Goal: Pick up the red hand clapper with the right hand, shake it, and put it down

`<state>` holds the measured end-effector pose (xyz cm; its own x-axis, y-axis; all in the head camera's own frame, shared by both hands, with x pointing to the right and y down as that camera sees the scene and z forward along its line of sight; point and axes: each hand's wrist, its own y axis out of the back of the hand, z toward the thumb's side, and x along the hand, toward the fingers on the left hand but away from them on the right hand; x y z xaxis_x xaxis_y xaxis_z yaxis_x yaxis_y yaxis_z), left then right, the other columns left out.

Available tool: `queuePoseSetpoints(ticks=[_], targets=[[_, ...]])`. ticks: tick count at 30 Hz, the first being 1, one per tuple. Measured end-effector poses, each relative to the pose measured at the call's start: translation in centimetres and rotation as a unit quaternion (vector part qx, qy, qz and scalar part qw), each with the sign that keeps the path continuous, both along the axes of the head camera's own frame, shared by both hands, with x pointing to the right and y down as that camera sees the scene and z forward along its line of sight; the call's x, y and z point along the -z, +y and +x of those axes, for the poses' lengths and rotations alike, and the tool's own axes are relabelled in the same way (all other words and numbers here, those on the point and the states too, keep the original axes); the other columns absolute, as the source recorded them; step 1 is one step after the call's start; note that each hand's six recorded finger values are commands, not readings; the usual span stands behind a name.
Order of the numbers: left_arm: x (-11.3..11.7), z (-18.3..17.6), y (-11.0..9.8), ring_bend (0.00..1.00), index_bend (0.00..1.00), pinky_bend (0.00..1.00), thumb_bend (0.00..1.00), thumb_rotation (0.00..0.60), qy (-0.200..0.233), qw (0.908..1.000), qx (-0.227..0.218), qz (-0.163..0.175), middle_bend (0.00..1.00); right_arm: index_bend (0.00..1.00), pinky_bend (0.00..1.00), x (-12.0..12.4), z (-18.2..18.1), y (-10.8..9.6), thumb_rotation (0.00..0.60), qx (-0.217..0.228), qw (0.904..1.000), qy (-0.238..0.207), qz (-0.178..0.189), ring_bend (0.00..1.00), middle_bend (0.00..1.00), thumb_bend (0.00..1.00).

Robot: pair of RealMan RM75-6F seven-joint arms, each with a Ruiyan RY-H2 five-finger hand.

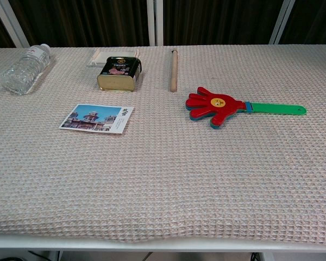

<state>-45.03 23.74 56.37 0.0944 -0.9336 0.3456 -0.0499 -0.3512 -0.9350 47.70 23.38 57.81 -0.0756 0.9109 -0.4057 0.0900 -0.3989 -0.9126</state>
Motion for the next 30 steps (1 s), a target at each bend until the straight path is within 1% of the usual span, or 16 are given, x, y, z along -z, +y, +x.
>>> queuePoseSetpoints(ticks=[11, 16, 23, 26, 30], targets=[[0.0, 0.1, 0.0, 0.0, 0.04, 0.0, 0.18, 0.6, 0.0, 1.0, -0.001, 0.0, 0.0, 0.0, 0.0, 0.0, 0.2, 0.1, 0.6, -0.002, 1.0, 0.0, 0.002, 0.0, 0.0, 0.04], [0.0, -0.1, 0.0, 0.0, 0.04, 0.0, 0.18, 0.6, -0.002, 1.0, 0.0, 0.0, 0.0, 0.0, 0.0, -0.3, -0.1, -0.5, 0.6, 0.005, 1.0, 0.0, -0.002, 0.0, 0.0, 0.04], [-0.2, 0.0, -0.1, 0.0, 0.04, 0.0, 0.18, 0.6, 0.0, 1.0, 0.0, -0.003, 0.0, 0.0, 0.0, -0.9, -2.3, -2.7, 0.6, 0.039, 0.9991, -0.003, -0.013, 0.0, 0.0, 0.04], [-0.4, 0.1, -0.1, 0.0, 0.04, 0.0, 0.18, 0.6, 0.0, 1.0, -0.002, -0.005, 0.0, 0.0, 0.0, -1.3, -3.9, -4.0, 0.6, 0.061, 0.9979, -0.003, -0.021, 0.0, 0.0, 0.04], [-0.6, 0.3, -0.3, 0.0, 0.04, 0.0, 0.18, 0.6, 0.004, 1.0, -0.006, -0.007, 0.0, 0.0, 0.0, -2.2, -6.4, -5.9, 0.6, 0.085, 0.9955, -0.008, -0.042, 0.0, 0.0, 0.07]])
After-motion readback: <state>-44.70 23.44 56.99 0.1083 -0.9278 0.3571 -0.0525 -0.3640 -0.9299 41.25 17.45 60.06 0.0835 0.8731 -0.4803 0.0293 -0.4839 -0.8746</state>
